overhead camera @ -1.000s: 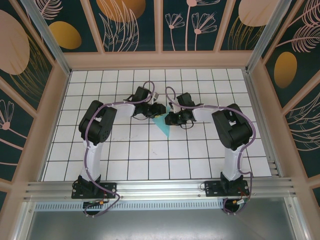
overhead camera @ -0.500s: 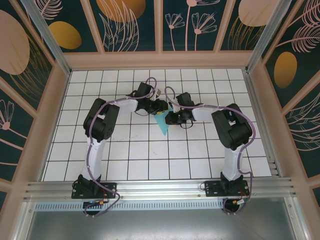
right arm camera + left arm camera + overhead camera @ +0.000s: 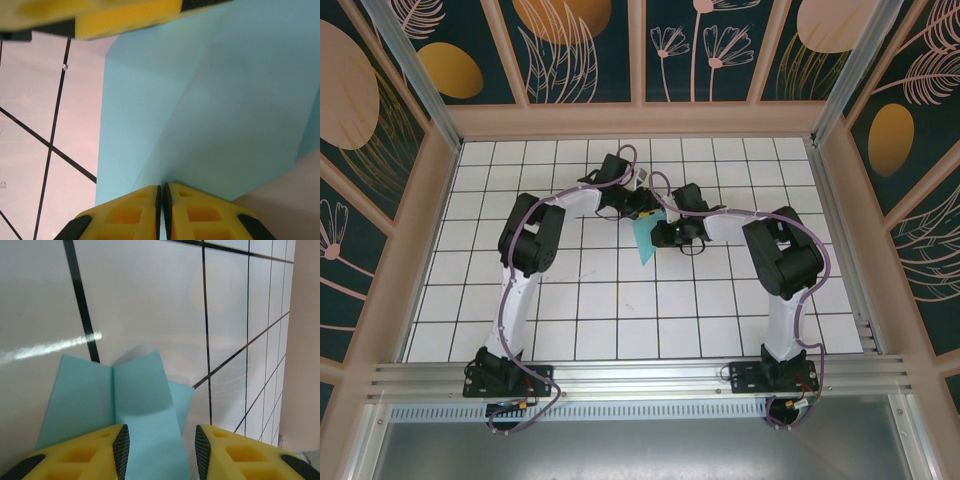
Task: Fold a paper plane with a square sheet of paper (fold left side to right side)
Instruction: Fourth fold the wing at the center of the table.
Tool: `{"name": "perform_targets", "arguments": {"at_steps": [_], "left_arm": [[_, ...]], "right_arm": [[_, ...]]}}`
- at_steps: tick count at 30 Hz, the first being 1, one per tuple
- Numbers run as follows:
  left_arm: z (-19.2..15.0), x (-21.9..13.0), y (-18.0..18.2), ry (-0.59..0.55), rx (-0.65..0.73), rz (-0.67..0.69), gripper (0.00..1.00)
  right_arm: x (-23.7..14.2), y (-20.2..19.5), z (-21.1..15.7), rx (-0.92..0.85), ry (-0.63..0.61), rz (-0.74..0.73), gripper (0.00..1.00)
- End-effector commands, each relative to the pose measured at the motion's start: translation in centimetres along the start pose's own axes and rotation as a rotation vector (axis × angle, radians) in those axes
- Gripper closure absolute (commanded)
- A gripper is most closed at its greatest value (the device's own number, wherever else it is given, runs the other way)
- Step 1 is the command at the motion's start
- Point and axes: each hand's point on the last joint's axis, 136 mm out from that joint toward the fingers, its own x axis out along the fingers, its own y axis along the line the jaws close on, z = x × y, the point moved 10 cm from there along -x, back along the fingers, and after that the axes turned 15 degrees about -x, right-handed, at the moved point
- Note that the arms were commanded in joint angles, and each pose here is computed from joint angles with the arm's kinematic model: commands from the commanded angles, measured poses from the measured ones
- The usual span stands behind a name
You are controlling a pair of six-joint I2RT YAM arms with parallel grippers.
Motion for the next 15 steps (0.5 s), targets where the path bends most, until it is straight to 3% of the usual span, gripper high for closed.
{"name": "perform_targets", "arguments": {"at_steps": [1,10,15], "left_arm": [[2.9,-0.4,1.6,-0.109,0.009,0.041,0.56],[4.1,-5.8,-1.4,-0.19,0.053,-0.021,0.52],[2.9,-9.8,-2.3,-0.248,0.085,-0.018,0.52]], "right_arm": [[1.3,-1.5,-3.8,0.067,0.186,-0.071,0.84],[1.1,-1.2,-2.9,0.08,0.148,-0.034,0.84],[-0.1,-0.6,-1.3,0.084,0.062,0.023,0.82]]}}
